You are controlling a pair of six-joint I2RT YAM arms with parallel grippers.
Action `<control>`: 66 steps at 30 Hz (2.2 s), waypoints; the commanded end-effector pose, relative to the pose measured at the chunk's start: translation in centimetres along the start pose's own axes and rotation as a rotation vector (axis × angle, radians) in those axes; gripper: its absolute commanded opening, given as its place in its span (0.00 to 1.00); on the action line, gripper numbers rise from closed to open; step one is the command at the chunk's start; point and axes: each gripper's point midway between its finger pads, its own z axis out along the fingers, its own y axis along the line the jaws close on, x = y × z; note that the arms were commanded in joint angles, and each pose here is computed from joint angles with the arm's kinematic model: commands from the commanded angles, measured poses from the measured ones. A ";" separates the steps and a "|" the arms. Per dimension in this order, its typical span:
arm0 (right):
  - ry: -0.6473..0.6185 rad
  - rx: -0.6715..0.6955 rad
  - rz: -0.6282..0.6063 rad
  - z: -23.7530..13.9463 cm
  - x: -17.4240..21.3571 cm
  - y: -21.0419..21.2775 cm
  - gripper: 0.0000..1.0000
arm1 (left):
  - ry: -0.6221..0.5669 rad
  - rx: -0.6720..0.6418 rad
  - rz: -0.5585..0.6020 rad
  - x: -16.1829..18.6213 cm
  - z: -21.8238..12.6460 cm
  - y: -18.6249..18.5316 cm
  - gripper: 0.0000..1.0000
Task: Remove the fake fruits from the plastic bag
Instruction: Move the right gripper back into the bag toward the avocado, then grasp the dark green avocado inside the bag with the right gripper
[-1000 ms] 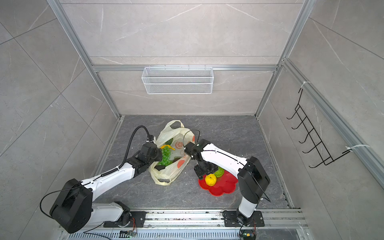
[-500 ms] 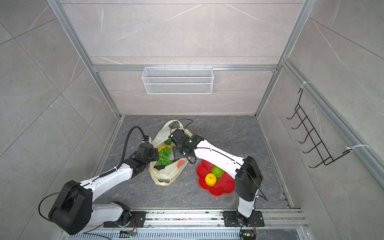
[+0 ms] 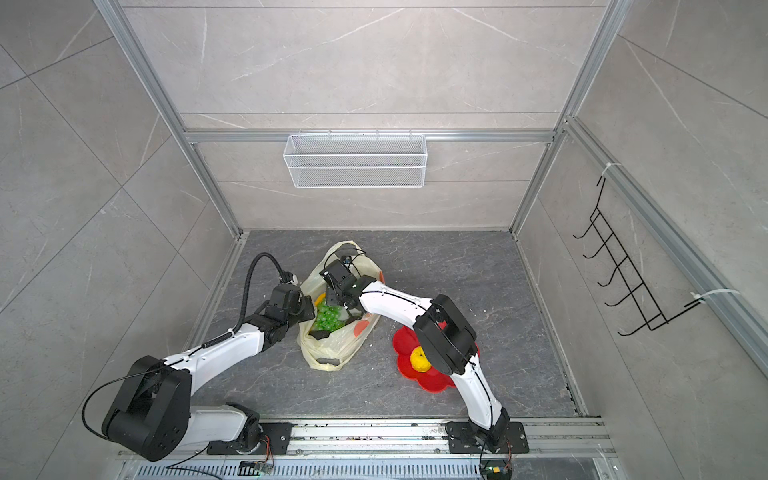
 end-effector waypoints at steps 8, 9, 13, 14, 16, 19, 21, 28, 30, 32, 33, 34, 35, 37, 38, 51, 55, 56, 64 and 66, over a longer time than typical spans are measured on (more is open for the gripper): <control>-0.080 -0.030 0.057 4.4 -3.0 -0.1 0.63 | 0.017 0.034 -0.079 -0.8 0.8 0.0 0.04; -0.084 -0.042 0.054 4.5 -3.1 0.2 0.63 | 0.021 0.036 -0.087 -0.7 0.8 0.1 0.04; -0.094 -0.047 0.056 5.4 -3.3 0.4 0.64 | 0.020 0.037 -0.096 -0.8 0.8 0.3 0.04; -0.093 -0.047 0.054 5.7 -3.3 0.5 0.64 | 0.022 0.038 -0.096 -0.8 0.8 0.3 0.04; -0.091 -0.059 0.050 6.0 -3.4 0.9 0.63 | 0.024 0.043 -0.095 -0.8 0.9 0.2 0.04; -0.100 -0.072 0.051 6.2 -3.7 1.2 0.62 | 0.028 0.044 -0.095 -0.7 0.9 0.2 0.04; -0.103 -0.075 0.050 6.4 -3.8 1.4 0.61 | 0.027 0.044 -0.096 -0.7 0.9 0.2 0.04; -0.087 -0.051 0.053 7.7 -3.8 1.2 0.63 | 0.020 0.050 -0.098 -0.7 0.8 0.1 0.04; -0.086 -0.031 0.056 8.2 -3.8 0.8 0.64 | 0.018 0.053 -0.099 -0.8 0.8 0.1 0.04; -0.081 -0.018 0.056 8.8 -3.6 0.6 0.67 | 0.016 0.055 -0.099 -0.8 0.7 0.1 0.04; -0.075 -0.011 0.057 9.1 -3.5 0.4 0.67 | 0.015 0.060 -0.099 -0.8 0.7 0.0 0.04; -0.072 -0.009 0.057 9.4 -3.5 0.3 0.67 | 0.015 0.062 -0.099 -0.8 0.7 0.0 0.04; -0.069 -0.012 0.057 9.6 -3.4 0.4 0.68 | 0.015 0.065 -0.100 -0.9 0.7 -0.1 0.04; -0.079 -0.032 0.057 9.3 -4.0 1.1 0.68 | 0.015 0.065 -0.099 -0.8 0.7 -0.1 0.04; -0.062 -0.018 0.054 10.4 -3.1 0.5 0.68 | 0.015 0.065 -0.099 -0.8 0.7 -0.1 0.04; -0.051 -0.026 0.037 9.3 -3.6 1.1 0.55 | 0.017 0.049 -0.096 -0.8 0.8 0.2 0.04; -0.075 -0.075 0.002 5.9 -4.9 3.0 0.55 | 0.019 0.046 -0.096 -0.7 0.9 0.2 0.04; -0.079 -0.080 -0.007 5.4 -5.0 3.2 0.55 | 0.018 0.045 -0.096 -0.7 0.8 0.2 0.04; -0.063 -0.110 -0.050 2.4 -3.9 3.3 0.55 | 0.013 0.038 -0.093 -0.8 0.8 0.4 0.04; -0.051 -0.110 -0.060 2.0 -3.5 3.1 0.55 | 0.015 0.033 -0.093 -0.8 0.8 0.5 0.04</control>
